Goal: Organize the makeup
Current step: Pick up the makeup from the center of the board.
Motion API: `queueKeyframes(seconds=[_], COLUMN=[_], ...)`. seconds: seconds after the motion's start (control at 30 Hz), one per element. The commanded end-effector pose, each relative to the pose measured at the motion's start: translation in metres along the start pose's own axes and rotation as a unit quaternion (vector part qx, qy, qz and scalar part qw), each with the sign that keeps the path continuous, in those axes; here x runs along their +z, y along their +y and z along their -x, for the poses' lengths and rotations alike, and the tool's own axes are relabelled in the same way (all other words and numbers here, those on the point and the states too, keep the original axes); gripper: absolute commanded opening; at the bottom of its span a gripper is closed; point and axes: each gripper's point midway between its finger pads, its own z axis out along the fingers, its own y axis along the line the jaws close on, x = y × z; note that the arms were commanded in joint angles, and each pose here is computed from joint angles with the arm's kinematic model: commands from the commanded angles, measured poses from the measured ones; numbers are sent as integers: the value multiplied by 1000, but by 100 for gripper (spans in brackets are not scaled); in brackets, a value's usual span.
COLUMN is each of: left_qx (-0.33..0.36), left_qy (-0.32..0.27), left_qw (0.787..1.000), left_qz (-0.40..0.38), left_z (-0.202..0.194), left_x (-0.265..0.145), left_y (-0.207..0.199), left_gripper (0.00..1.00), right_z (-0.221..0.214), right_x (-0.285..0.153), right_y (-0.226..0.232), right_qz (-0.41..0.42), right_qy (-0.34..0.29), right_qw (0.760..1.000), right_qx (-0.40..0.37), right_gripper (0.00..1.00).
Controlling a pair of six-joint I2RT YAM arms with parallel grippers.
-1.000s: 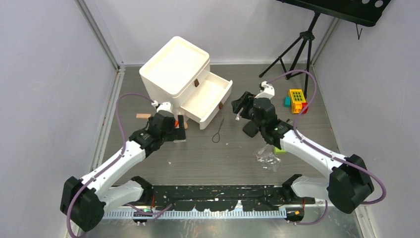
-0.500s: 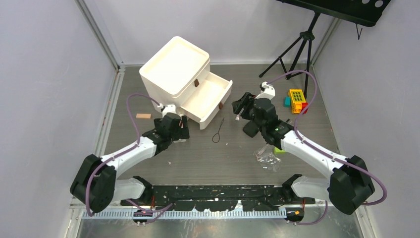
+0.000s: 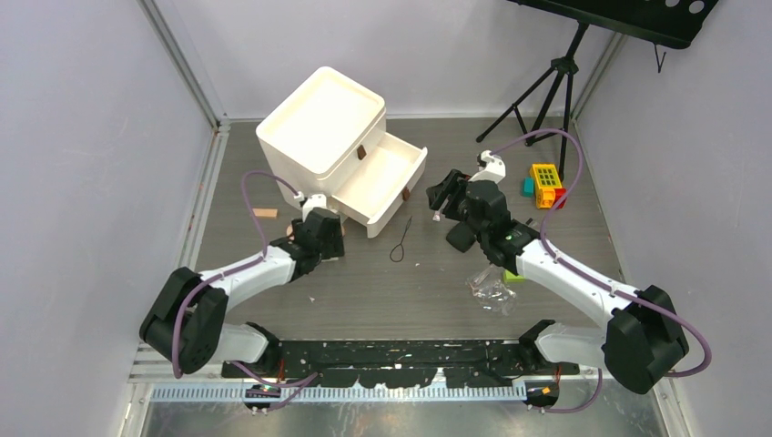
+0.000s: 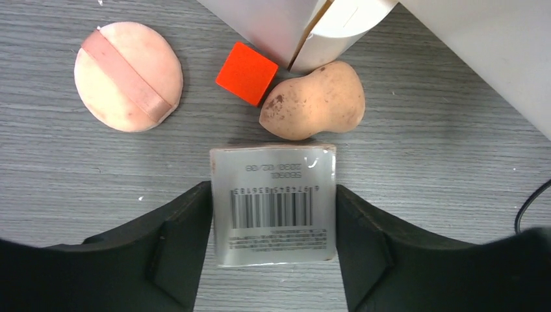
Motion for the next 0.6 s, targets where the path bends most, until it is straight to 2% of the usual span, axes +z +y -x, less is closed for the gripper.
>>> queueKeyframes(seconds=[0.0,0.17,0.33,0.57], left_qx=[-18,-19,-30,-46], left_qy=[-20,-14,-39,-105], left_qw=[1000,1000,999,993], left_qz=[10,10,1,-39], left_z=[20,28,58,118], left_x=[-6,-23,-65,-148], left_y=[-2,0,6,13], left_gripper=[62,44,45,44], right_z=[13,14,17,14], right_x=[-2,-3,-5,-6], right_y=[3,1,-1,-5], right_qz=[3,-1,-7,-13], right_qy=[-24,-28,-31,-31], right_qw=[1000,1000,999,999], right_qx=[4,5,5,12], right_gripper=[65,65,65,65])
